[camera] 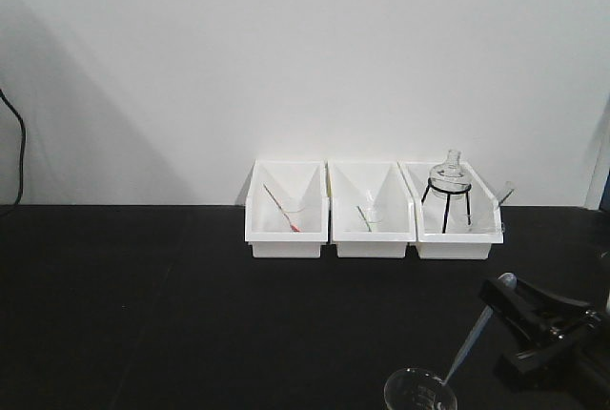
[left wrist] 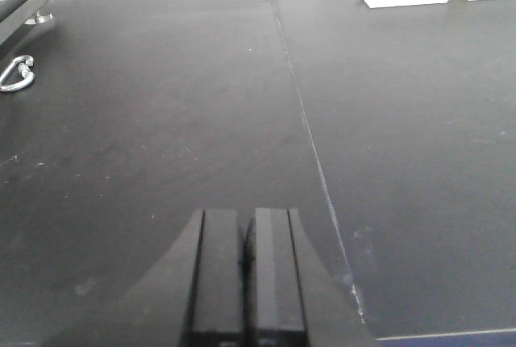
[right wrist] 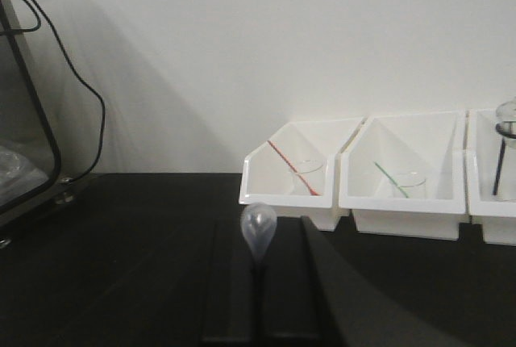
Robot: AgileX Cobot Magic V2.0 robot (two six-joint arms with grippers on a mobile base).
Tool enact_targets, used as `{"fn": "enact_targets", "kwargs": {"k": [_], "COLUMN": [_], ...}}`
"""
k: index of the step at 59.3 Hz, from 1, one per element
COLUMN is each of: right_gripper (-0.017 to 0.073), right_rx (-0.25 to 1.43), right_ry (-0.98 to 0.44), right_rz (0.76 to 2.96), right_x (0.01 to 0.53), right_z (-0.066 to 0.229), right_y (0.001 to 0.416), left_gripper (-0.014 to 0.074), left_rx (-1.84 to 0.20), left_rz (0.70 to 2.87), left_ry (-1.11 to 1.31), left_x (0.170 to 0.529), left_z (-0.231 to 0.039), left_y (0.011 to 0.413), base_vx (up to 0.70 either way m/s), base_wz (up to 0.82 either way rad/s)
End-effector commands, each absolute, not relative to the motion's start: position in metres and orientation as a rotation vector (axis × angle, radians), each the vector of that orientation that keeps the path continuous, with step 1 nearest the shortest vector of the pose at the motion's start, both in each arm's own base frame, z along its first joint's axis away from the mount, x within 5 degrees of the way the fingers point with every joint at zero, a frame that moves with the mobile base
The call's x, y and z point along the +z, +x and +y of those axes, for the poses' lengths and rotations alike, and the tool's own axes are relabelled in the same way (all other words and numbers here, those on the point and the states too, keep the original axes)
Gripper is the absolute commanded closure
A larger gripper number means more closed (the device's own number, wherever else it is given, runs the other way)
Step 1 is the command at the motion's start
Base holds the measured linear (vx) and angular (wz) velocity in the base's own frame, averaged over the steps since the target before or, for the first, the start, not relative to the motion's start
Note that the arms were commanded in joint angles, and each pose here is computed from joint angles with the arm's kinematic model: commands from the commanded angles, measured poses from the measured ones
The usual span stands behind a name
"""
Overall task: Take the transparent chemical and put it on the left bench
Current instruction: 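Lower the pipette tip into the empty glass beaker with the right gripper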
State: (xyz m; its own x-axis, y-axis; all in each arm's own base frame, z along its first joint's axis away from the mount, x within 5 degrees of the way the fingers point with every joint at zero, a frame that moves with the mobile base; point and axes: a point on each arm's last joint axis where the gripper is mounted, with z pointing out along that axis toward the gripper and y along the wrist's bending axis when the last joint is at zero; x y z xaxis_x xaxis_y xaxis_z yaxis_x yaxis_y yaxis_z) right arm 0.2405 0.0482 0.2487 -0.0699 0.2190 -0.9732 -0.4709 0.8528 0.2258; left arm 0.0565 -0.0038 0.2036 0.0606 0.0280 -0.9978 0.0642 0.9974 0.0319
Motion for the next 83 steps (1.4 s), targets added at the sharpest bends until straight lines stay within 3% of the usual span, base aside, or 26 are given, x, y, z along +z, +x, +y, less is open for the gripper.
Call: {"fn": "enact_targets", "kwargs": {"k": [1, 11, 21, 27, 43, 50, 69, 83], "right_gripper": [0.0564, 0.0561, 0.0524, 0.0454, 0.0152, 0.0092, 0.0099, 0.0264], "right_rx": [0.639, 0.616, 0.628, 0.667, 0.682, 0.682, 0.631, 0.433], "right_ry": [-0.226, -0.216, -0.283, -0.276, -0.265, -0.265, -0.284, -0.303], "right_rz": [1.404, 1.484, 1.409, 1.375, 1.389, 1.389, 1.395, 1.503], "right_x": [0.262, 0.235, 0.222, 0.217, 0.209, 0.209, 0.224, 0.258], "right_z": [0.051, 0.051, 0.055, 0.056, 0.056, 0.056, 0.055, 0.046], "right_y": [0.246, 0.261, 0.267, 0.269, 0.272, 0.272, 0.266, 0.245], "left_gripper": [0.0597, 0.0597, 0.0597, 0.0597, 0.0597, 0.0597, 0.0597, 0.0597], "left_rx": [-0.035, -0.035, -0.035, -0.035, -0.035, -0.035, -0.035, -0.035], "left_rz": [1.429, 1.429, 1.429, 1.429, 1.429, 1.429, 1.429, 1.429], "left_ry": [0.064, 0.064, 0.064, 0.064, 0.064, 0.064, 0.064, 0.064], "left_x": [0.206, 0.206, 0.206, 0.206, 0.206, 0.206, 0.206, 0.206], "left_z": [-0.004, -0.004, -0.004, -0.004, -0.004, -0.004, -0.004, -0.004], "left_y": [0.055, 0.055, 0.055, 0.055, 0.055, 0.055, 0.055, 0.055], "base_vx": [0.00, 0.00, 0.00, 0.00, 0.00, 0.00, 0.00, 0.00], "base_wz": [0.00, 0.00, 0.00, 0.00, 0.00, 0.00, 0.00, 0.00]}}
